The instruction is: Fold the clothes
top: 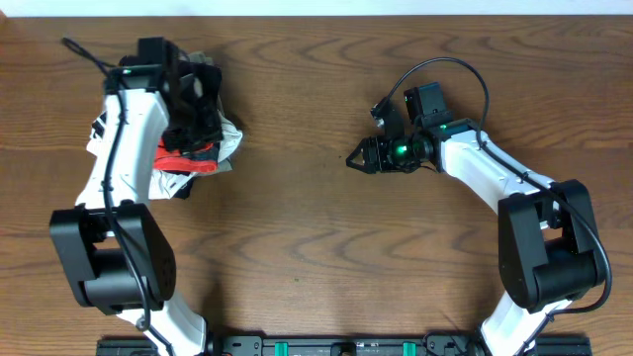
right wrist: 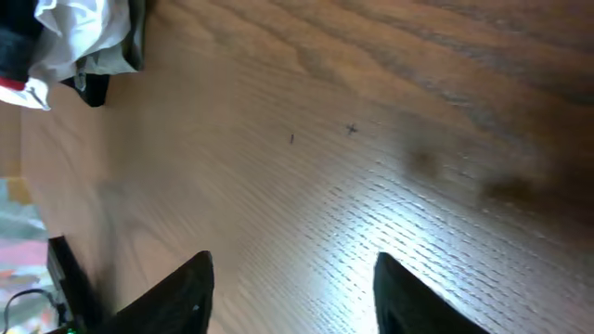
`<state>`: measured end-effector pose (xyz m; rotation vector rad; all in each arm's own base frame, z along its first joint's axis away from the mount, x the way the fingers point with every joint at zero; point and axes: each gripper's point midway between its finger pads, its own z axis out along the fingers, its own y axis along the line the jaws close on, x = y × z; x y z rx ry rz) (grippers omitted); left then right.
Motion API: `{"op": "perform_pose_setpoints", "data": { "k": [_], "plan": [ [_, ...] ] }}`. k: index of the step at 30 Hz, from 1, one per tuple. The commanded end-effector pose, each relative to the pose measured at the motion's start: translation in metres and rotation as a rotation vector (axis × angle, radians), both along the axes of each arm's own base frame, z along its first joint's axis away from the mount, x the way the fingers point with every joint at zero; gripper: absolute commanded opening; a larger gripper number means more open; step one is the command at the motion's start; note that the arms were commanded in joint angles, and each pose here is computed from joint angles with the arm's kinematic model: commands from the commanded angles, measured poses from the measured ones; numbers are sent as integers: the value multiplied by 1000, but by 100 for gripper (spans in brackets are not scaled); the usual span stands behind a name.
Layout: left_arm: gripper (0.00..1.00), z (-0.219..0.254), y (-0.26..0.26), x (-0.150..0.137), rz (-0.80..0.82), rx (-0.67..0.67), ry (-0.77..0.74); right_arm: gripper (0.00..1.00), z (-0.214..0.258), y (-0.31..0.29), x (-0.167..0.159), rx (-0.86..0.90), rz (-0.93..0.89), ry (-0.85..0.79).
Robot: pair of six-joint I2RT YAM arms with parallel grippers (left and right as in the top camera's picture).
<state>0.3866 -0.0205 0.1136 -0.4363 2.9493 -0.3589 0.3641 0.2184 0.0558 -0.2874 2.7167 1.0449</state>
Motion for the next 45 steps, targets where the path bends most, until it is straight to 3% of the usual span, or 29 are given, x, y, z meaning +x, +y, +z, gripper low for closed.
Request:
{"op": "perform_pose_setpoints", "data": {
  "k": [1, 14, 18, 24, 27, 31, 36, 41, 45],
  "plan": [
    [37, 11, -12, -3, 17, -20, -13, 50, 2, -5, 5, -22, -8, -22],
    [37, 15, -21, -8, -44, 59, -19, 51, 0, -6, 3, -27, -10, -8],
    [38, 62, -15, -1, -80, 105, -173, 51, -1, -8, 1, -33, -12, 2],
    [38, 161, 44, 16, 49, 410, -529, 51, -1, -8, 1, -33, -11, 2],
    [37, 172, 61, 22, 75, 440, -573, 51, -1, -8, 1, -32, -12, 2],
    [35, 135, 79, 28, 96, 438, -474, 52, -2, -8, 0, -34, -11, 9],
    [35, 56, 67, 27, 35, 296, -250, 51, -3, -9, -3, -38, -11, 21],
    [31, -16, 60, -2, -3, 250, 51, 52, -3, -9, -4, -39, -11, 26],
    [26, -34, 46, -25, -31, 168, 181, 52, -3, -9, -4, -40, -11, 26]
  ]
}}
